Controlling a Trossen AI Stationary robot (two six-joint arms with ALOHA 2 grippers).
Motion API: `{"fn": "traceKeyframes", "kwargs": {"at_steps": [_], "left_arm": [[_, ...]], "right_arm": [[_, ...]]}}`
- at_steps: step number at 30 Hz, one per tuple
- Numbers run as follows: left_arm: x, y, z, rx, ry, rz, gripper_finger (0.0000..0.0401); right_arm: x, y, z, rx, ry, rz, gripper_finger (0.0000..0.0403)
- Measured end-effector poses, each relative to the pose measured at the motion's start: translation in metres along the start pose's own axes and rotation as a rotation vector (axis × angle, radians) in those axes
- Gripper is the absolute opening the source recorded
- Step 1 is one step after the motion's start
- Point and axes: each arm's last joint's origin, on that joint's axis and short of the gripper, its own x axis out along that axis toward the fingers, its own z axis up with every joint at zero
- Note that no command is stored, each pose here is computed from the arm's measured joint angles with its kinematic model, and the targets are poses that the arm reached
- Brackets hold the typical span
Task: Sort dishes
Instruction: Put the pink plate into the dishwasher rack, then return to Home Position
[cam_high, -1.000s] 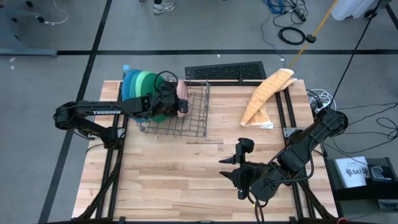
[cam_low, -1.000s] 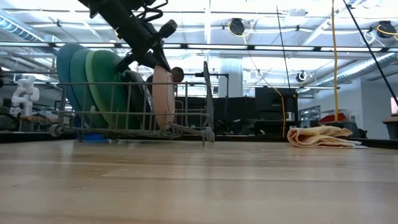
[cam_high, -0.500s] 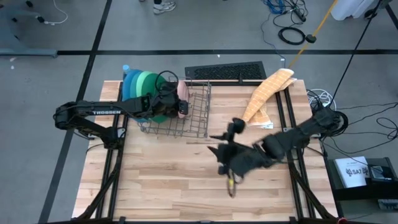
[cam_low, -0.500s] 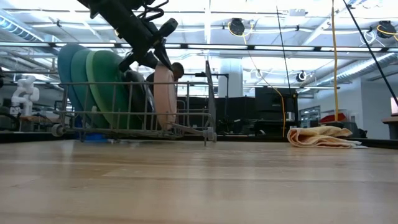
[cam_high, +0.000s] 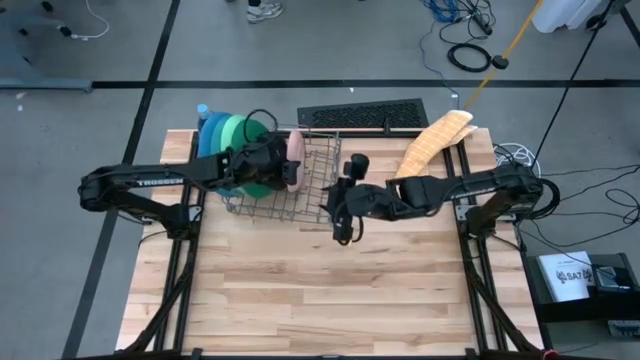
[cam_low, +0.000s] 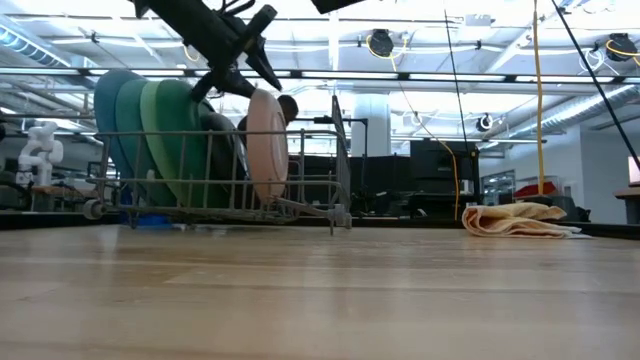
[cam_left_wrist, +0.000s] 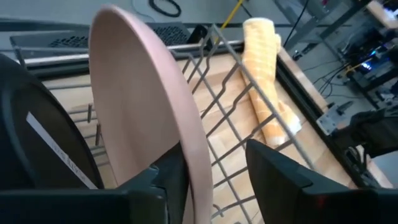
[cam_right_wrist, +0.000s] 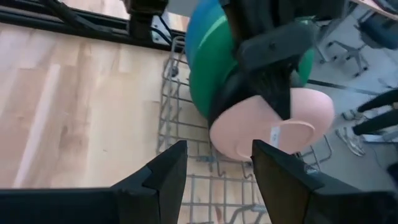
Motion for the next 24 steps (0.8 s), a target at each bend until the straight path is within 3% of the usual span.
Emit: {"fn": "traceKeyframes", "kwargs": {"at_steps": [11, 24], "left_arm": [[-0.018, 0.001, 0.007, 0.013, -0.043, -0.004, 0.0180], [-0.055, 0.002, 0.022, 0.031, -0.136, -0.081, 0.0180]], "right_arm": [[0.015, -0.022, 0.000, -0.008, -0.011, 0.008, 0.0174], [0.099, -0.078, -0.028, 0.063, 0.018, 0.041, 0.0174]]}}
